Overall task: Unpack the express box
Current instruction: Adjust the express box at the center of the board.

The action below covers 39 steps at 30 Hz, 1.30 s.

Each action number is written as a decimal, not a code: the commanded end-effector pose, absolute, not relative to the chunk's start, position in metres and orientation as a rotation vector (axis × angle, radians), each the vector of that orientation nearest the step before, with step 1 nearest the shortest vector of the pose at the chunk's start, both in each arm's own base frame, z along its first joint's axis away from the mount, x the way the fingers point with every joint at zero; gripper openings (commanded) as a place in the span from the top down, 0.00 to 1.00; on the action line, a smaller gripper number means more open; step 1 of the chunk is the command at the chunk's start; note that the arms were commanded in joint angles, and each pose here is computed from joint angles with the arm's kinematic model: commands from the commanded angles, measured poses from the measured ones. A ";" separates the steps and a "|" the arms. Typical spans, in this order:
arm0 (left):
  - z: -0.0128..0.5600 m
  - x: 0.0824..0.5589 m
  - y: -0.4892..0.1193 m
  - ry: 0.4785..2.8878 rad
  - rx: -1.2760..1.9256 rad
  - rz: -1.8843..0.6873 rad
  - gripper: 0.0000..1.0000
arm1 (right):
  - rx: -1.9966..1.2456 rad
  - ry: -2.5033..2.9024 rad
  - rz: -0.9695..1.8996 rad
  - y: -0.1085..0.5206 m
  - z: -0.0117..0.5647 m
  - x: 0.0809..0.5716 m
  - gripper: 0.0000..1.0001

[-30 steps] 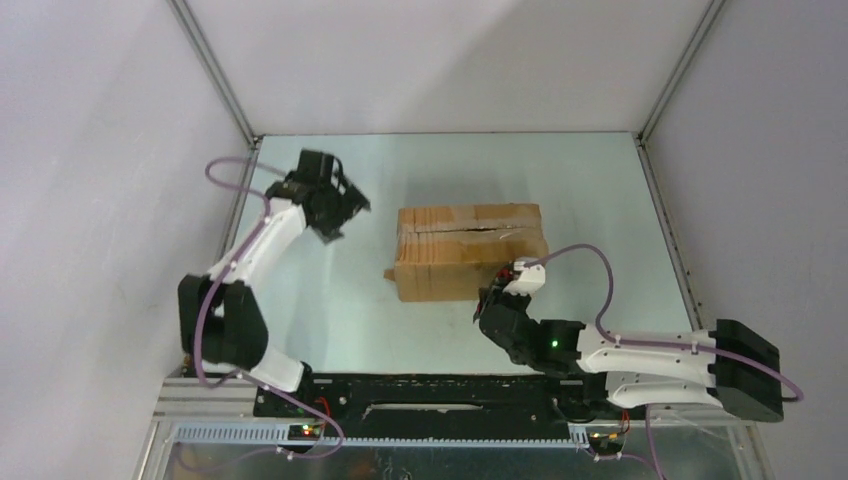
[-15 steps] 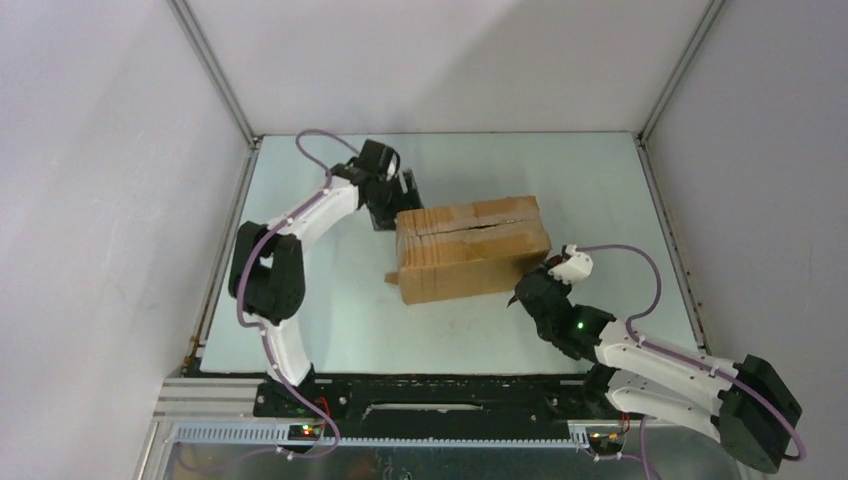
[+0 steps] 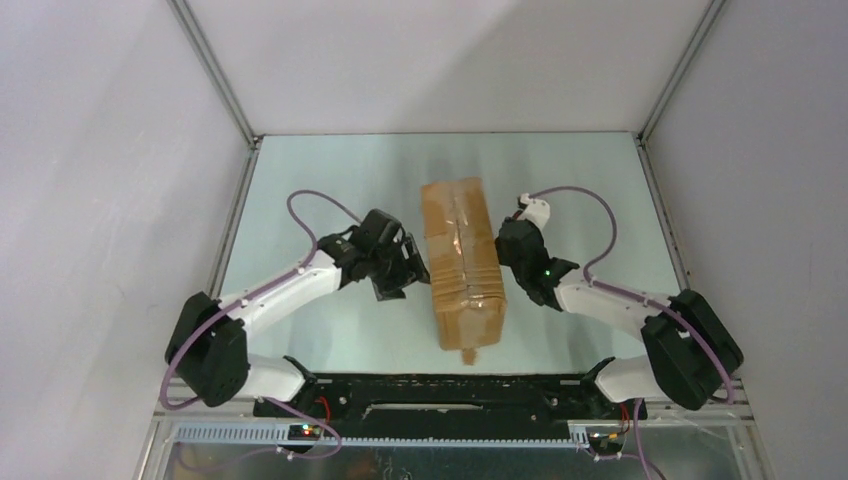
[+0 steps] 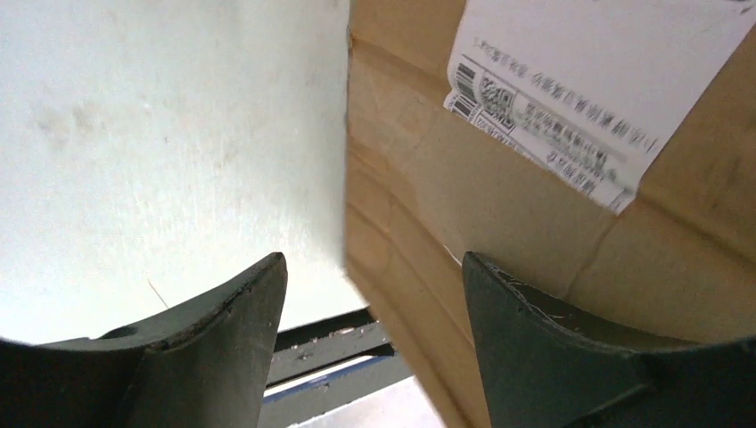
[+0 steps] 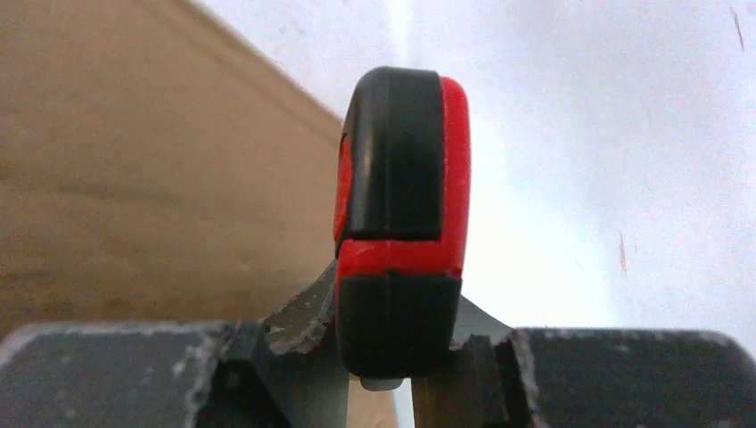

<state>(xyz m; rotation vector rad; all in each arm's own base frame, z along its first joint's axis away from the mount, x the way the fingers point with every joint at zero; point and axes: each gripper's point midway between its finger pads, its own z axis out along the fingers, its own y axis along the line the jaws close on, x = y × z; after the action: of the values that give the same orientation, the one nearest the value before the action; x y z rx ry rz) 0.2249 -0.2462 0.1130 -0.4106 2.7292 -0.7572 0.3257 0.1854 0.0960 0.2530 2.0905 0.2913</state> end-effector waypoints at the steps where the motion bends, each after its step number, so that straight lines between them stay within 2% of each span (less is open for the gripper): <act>1: 0.129 0.208 -0.275 2.677 -0.492 -0.906 0.24 | 0.019 1.991 0.495 0.250 0.147 0.347 1.00; 9: 0.132 0.215 -0.244 2.591 -0.484 -0.700 0.24 | -0.146 2.010 0.524 0.261 0.145 0.343 1.00; 13: 0.161 0.217 -0.213 2.510 -0.400 -0.572 0.21 | -0.114 2.007 0.471 0.241 0.157 0.349 1.00; 18: 0.216 0.226 -0.192 2.368 -0.324 -0.587 0.16 | -0.087 1.984 0.413 0.221 0.178 0.356 1.00; 21: 0.245 0.237 -0.193 2.308 -0.256 -0.612 0.14 | -0.042 1.980 0.361 0.207 0.190 0.362 1.00; 26: 0.256 0.269 -0.206 2.335 -0.111 -0.596 0.01 | 0.015 1.911 0.289 0.180 0.241 0.354 1.00; 33: 0.258 0.306 -0.231 2.380 -0.023 -0.562 0.00 | 0.024 1.803 0.330 0.182 0.309 0.316 1.00; 39: 0.256 0.310 -0.254 2.419 0.003 -0.653 0.00 | -0.014 1.735 0.384 0.208 0.338 0.283 1.00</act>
<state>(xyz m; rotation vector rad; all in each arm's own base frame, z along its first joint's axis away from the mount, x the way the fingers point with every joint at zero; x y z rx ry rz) 0.3084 -0.2412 0.2280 -0.0564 2.4643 -0.5587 0.2941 0.2086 0.3176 -0.0375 1.7780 0.4149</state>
